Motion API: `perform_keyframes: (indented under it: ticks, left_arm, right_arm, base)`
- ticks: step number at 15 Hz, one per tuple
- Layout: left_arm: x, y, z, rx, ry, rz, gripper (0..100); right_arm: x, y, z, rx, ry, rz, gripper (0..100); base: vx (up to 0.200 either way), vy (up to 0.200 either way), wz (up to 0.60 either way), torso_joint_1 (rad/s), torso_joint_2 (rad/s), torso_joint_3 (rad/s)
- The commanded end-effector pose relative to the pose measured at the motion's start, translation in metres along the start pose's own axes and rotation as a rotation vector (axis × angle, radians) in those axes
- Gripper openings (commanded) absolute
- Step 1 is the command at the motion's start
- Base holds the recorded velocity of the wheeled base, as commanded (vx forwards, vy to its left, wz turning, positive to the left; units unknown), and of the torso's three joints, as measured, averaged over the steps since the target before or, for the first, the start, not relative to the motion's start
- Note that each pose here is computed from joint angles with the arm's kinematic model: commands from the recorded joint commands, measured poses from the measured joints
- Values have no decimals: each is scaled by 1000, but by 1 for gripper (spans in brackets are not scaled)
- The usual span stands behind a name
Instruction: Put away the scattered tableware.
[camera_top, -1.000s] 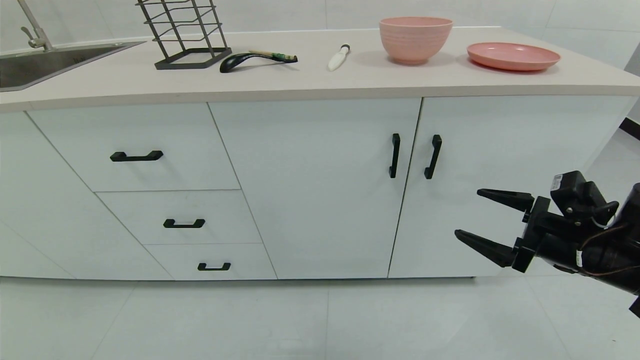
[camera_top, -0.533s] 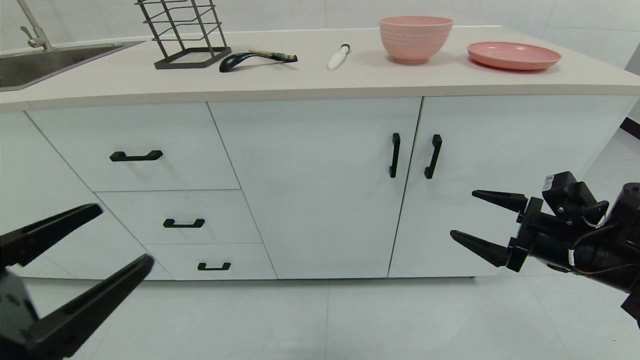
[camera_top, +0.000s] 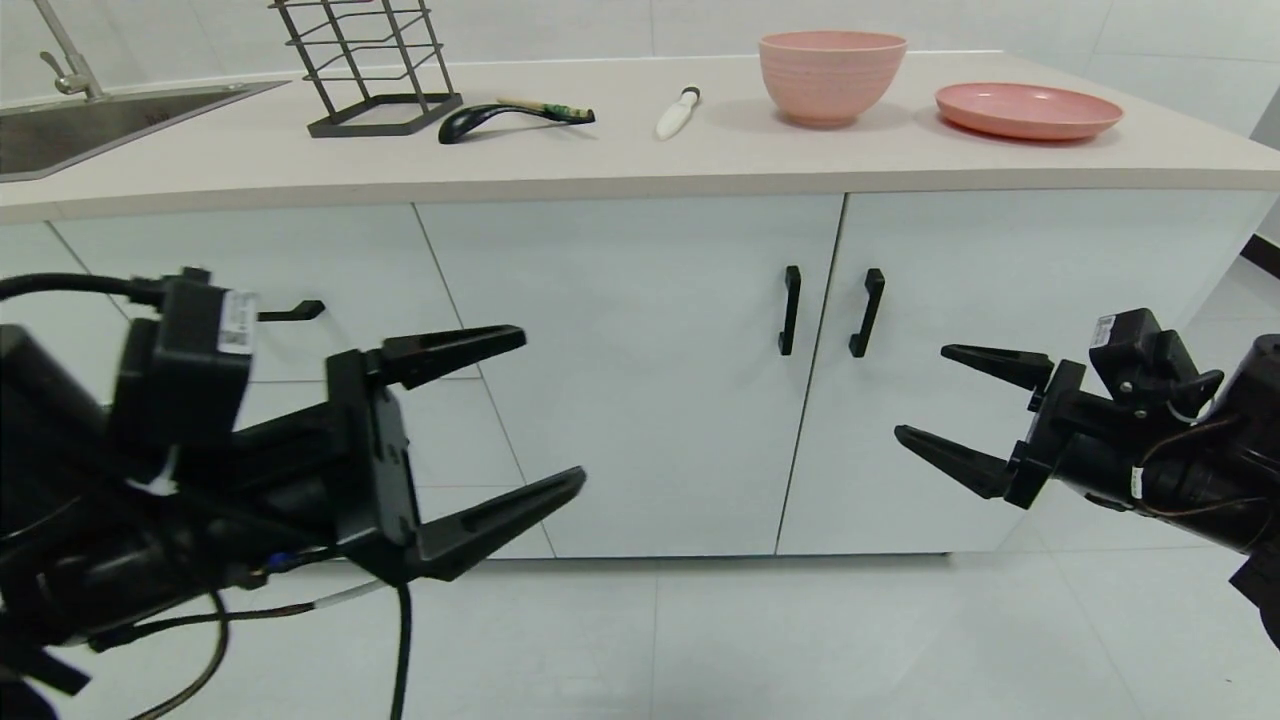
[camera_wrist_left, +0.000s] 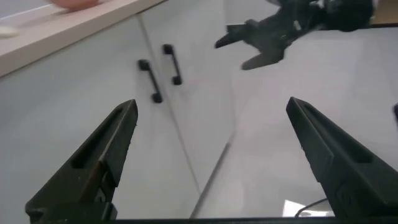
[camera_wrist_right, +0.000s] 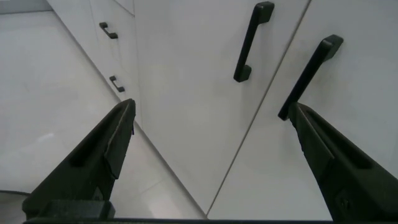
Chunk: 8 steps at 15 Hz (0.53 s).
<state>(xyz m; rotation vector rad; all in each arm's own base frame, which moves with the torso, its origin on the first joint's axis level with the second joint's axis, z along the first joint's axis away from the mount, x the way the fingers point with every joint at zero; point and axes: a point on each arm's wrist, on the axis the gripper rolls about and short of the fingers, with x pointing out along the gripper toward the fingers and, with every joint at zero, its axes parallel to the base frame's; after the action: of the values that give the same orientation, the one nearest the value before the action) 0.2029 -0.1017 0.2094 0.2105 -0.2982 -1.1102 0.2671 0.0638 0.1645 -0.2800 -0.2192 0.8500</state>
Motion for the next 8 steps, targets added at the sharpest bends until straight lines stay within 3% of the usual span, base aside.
perform_keyframes:
  ticks: [1,3,6,8]
  left_arm:
    - [60,8,-23,-36,-16,-125,100]
    - [101,15,-28,-33,-60,-167,100]
    - [149,7,-38,-57,-92,-211,100]
    - [167,7,-50,-76,-66,-232,100]
  right_arm:
    - [5,-5,3,-18,-19,-5,100]
    - [13,-13,5,-34,-40,-11,100]
    - [24,-18,-10,-15,-18,-5,100]
    - [32,-25,-12,-26,-30,-10,100]
  base:
    - [0,0,0,0,0,0]
    - [0,0,0,0,0,0]
    - [0,0,0,0,0,0]
    - [0,0,0,0,0,0]
